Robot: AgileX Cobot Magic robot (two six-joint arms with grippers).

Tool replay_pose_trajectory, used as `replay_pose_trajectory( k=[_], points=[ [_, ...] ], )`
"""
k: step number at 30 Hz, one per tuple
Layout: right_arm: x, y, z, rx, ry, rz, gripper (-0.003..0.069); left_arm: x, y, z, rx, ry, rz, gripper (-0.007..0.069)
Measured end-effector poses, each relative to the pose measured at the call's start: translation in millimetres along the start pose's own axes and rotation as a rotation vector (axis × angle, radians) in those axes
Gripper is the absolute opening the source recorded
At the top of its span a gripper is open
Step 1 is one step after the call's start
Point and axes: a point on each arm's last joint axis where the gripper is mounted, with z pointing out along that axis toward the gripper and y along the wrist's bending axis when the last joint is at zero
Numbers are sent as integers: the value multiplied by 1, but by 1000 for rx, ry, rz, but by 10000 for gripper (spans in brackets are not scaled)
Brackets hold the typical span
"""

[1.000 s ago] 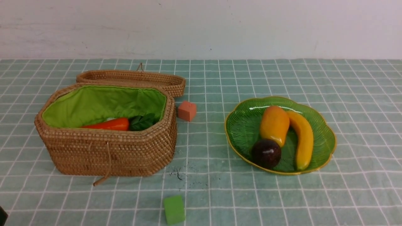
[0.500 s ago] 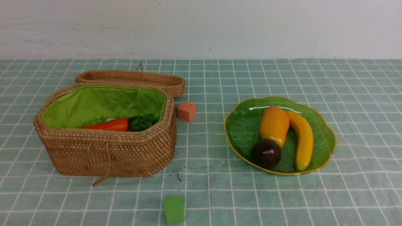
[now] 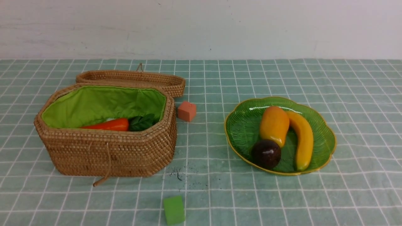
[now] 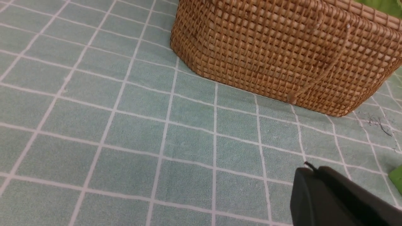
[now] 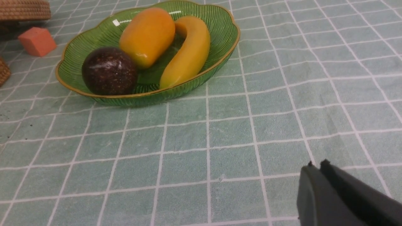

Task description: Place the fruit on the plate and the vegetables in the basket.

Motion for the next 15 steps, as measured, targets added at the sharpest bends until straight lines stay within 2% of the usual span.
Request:
replay_pose_trajectory(
  k=[15],
  points=[
    [0, 0, 0, 0, 0, 0, 34, 0, 0, 0, 0, 0, -1, -13]
  ],
)
